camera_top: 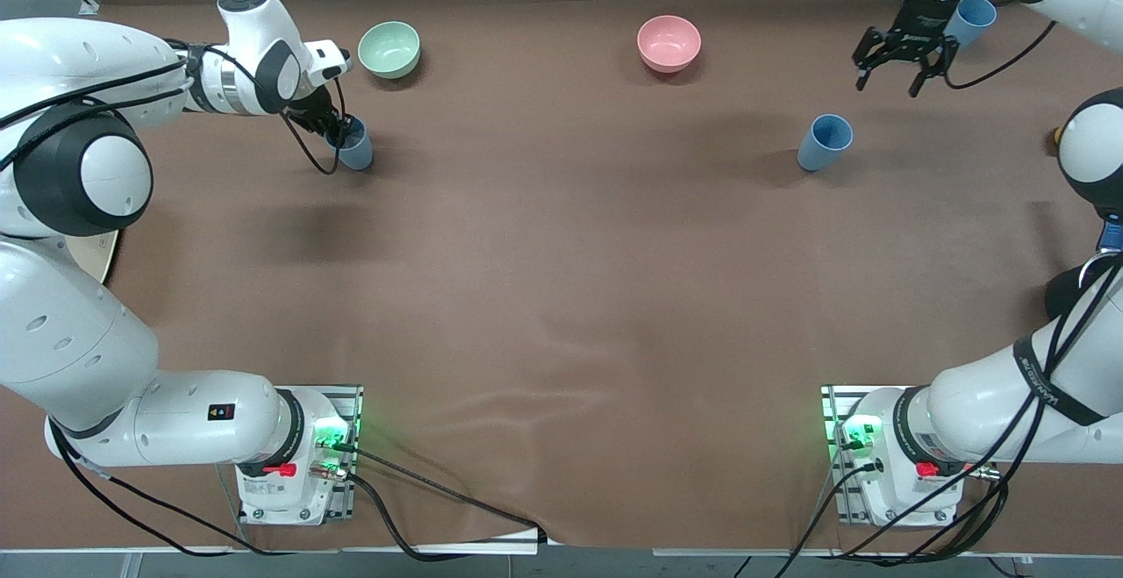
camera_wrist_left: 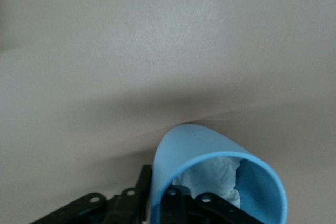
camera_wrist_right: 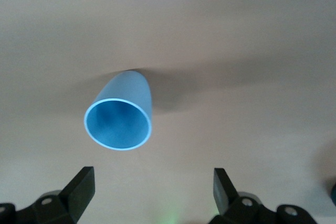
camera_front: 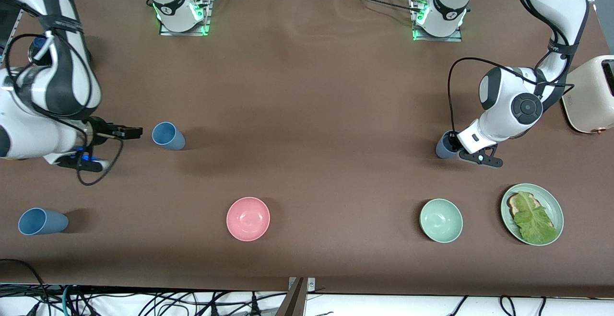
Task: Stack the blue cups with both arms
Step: 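Set the tissue cup mid-table with the left gripper while the right gripper grasps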
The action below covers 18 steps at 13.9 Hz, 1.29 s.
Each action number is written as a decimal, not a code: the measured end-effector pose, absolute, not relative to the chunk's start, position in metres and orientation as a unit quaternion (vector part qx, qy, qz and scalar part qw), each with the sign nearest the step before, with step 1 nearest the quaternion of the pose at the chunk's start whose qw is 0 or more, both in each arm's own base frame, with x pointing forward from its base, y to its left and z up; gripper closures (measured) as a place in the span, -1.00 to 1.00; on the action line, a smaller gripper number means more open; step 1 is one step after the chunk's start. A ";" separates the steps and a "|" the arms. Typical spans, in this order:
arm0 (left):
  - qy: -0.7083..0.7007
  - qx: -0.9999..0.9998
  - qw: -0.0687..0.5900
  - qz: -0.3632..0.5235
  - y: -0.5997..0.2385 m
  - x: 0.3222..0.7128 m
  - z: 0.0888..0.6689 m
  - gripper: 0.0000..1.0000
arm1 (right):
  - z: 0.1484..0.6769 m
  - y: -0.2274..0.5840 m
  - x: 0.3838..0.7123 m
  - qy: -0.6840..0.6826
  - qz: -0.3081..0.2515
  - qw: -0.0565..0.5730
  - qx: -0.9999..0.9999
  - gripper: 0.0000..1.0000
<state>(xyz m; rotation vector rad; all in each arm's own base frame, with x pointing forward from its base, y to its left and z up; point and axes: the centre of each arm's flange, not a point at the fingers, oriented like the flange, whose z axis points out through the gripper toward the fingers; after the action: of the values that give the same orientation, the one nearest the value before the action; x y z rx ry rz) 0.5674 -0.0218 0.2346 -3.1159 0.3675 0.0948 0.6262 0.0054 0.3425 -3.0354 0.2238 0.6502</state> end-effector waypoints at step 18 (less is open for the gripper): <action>0.013 -0.991 -0.126 0.048 -0.367 0.554 0.223 0.90 | 0.265 0.014 0.570 0.043 0.076 -0.020 -0.996 -1.00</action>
<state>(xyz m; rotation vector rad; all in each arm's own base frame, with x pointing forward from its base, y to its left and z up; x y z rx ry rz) 0.5539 -0.3668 0.2227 -3.3901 0.0444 0.1634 0.5701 0.0142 0.2651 -3.1689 0.1381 0.2421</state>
